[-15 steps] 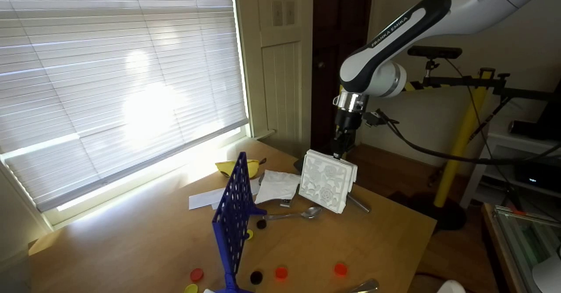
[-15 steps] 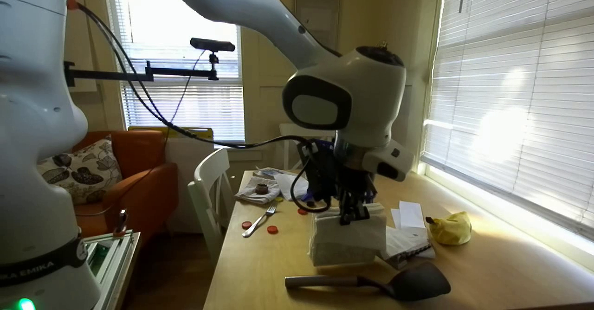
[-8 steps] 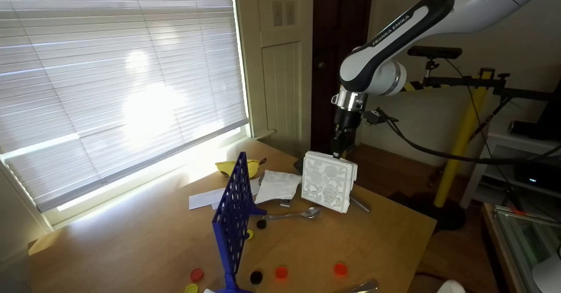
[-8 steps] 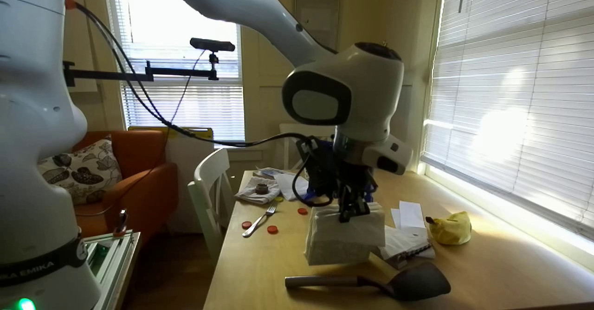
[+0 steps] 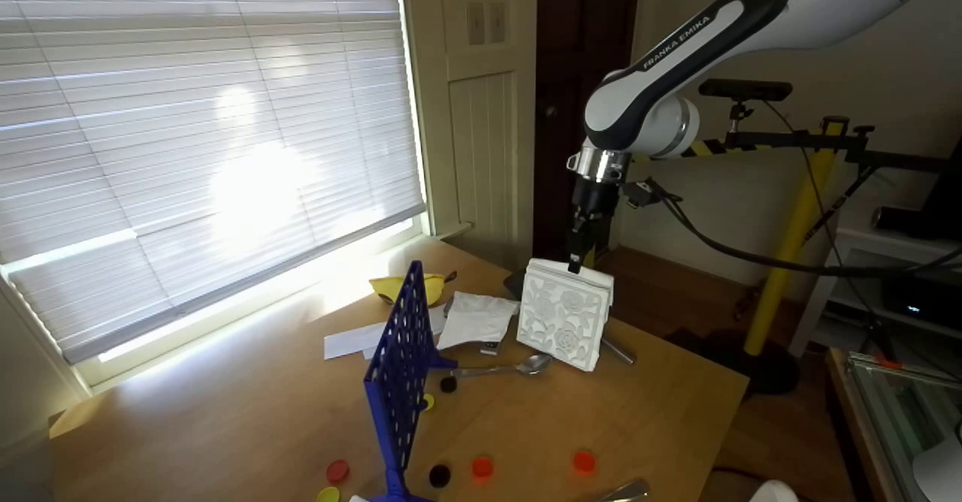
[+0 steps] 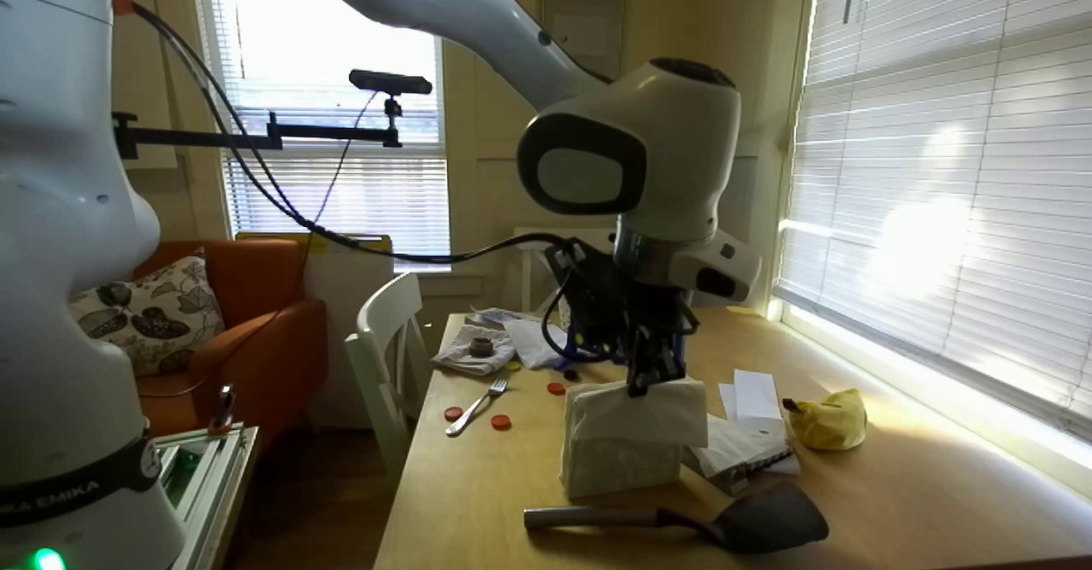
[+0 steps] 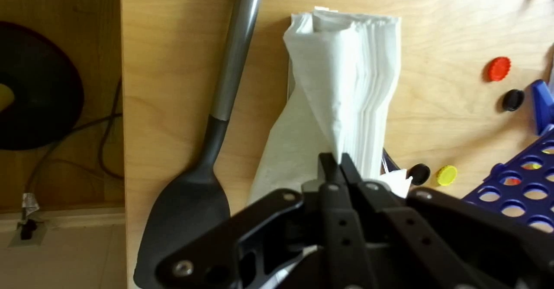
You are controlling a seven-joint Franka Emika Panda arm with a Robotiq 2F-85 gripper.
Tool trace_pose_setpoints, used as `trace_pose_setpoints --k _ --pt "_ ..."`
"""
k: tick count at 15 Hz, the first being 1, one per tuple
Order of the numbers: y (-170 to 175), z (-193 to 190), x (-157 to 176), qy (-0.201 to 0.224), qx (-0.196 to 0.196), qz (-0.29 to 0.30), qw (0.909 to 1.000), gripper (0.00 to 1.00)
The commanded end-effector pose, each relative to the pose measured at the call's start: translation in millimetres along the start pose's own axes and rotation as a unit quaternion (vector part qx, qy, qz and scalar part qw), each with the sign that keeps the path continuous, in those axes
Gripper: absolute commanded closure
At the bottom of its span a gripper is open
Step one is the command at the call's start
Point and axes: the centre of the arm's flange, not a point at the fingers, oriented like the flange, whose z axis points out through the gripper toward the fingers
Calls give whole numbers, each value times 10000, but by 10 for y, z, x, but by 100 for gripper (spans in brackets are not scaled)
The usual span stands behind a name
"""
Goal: Move the stack of tissues to the right then remove a tissue from the stack
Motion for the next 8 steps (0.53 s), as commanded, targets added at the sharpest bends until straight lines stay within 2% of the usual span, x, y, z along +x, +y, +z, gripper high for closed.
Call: trace_pose_setpoints --k 1,8 --pt "-71 -133 10 -43 -26 -15 10000 99" --pt "-211 -545 11 95 152 -140 9997 99"
